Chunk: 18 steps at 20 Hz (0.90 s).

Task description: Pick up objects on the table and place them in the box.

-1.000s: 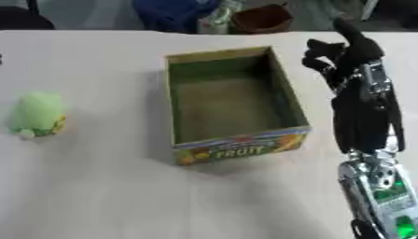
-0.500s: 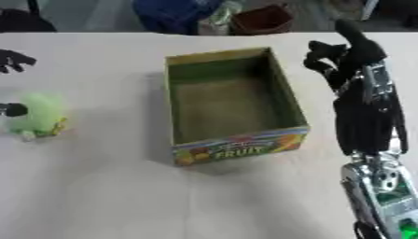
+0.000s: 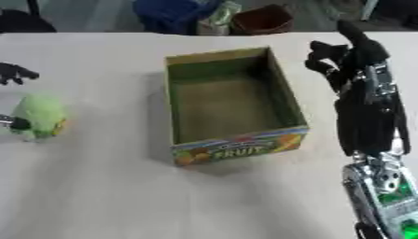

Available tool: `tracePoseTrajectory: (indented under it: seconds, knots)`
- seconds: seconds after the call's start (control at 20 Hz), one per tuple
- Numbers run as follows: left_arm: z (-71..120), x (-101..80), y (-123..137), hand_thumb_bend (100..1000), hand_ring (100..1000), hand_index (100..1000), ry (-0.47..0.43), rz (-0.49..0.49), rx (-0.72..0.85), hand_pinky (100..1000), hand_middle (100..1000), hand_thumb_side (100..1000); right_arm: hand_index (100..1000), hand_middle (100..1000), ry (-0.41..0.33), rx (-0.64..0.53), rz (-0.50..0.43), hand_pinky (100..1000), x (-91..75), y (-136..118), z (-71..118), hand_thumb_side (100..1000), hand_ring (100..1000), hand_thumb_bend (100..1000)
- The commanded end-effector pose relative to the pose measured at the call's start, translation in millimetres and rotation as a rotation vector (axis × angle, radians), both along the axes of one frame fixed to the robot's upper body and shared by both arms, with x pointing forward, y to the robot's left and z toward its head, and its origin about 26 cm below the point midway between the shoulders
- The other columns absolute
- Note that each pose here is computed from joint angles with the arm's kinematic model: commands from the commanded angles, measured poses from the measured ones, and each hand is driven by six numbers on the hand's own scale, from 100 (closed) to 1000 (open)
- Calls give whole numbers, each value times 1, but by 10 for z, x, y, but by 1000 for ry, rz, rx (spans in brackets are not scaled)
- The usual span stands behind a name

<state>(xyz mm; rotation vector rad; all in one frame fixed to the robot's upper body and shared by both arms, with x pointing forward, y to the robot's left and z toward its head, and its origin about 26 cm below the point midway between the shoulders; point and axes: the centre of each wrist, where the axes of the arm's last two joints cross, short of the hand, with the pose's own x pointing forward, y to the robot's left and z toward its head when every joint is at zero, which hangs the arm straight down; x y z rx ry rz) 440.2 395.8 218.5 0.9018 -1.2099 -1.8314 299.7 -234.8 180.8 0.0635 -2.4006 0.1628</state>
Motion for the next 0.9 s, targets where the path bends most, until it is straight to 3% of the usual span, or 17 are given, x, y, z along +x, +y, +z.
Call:
tracePoseTrajectory:
  seconds: [0.05,0.45,0.9]
  knots:
    - [84,24,41,765,827,1000,154,-136,206,753,893,824,930,589,-26,-1,17,776,-24,17,72,982,848,100]
    - [-77,86,-43,754,824,1000,151,-124,244,754,873,822,930,589,-28,3,19,776,-21,25,78,981,848,100]
    - [-104,116,-169,591,781,931,78,-130,228,713,791,790,931,588,-27,5,22,777,-22,33,75,981,849,100]
